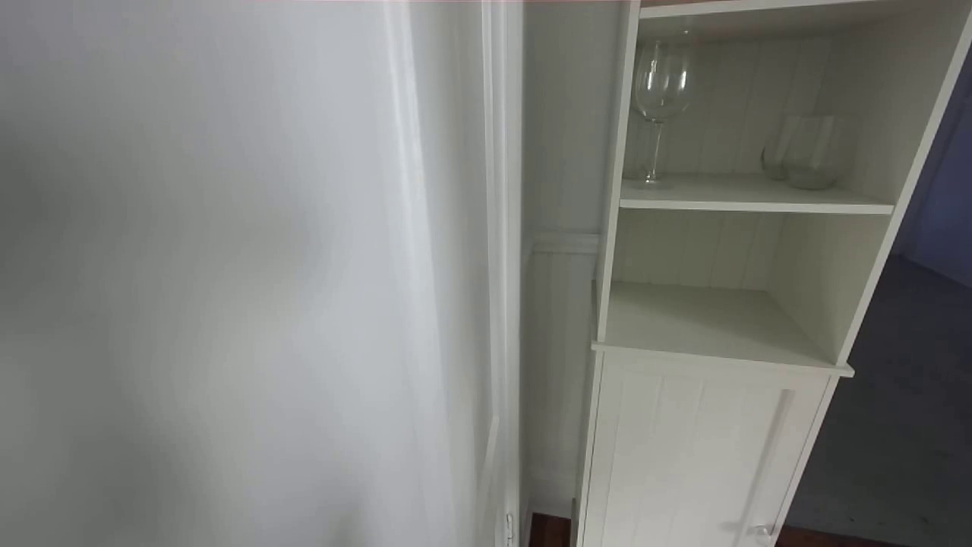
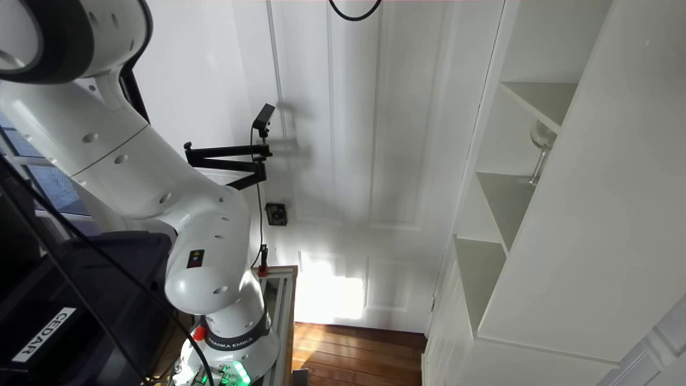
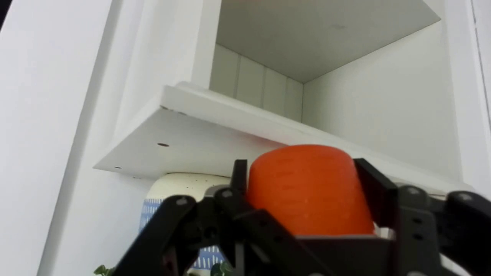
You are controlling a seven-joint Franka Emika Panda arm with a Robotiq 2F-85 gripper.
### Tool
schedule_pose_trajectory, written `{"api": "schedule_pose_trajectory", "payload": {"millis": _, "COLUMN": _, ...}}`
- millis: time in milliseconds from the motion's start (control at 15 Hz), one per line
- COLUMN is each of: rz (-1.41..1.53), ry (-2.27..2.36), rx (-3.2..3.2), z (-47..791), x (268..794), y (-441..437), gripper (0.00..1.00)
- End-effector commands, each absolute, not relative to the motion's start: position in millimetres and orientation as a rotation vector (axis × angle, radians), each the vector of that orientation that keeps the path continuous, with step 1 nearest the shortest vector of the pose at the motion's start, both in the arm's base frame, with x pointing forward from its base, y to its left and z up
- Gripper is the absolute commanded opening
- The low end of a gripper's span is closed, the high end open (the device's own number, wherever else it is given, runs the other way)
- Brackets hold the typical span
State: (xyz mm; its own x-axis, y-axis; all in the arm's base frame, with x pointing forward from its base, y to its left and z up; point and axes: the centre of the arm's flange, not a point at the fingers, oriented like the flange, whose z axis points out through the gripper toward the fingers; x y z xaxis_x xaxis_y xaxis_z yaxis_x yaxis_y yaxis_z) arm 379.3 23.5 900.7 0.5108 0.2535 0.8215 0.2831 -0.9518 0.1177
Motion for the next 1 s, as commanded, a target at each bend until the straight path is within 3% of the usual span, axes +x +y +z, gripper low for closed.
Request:
{"api": "schedule_pose_trajectory", "payload": {"millis": 0, "rz": -1.444, "ry": -0.368, "rx": -2.738, "z": 929, "x": 393, "y": 32, "gripper": 0.43}}
{"api": "schedule_pose_trajectory", "payload": {"millis": 867, "rz": -1.243, "ry": -0.118, "rx": -2.863, "z": 934, "x": 441, "y": 30, "gripper": 0.43}}
{"api": "schedule_pose_trajectory", "payload": {"millis": 933, "rz": -1.239, "ry": -0.101, "rx": -2.868, "z": 933, "x": 443, "y": 30, "gripper": 0.55}}
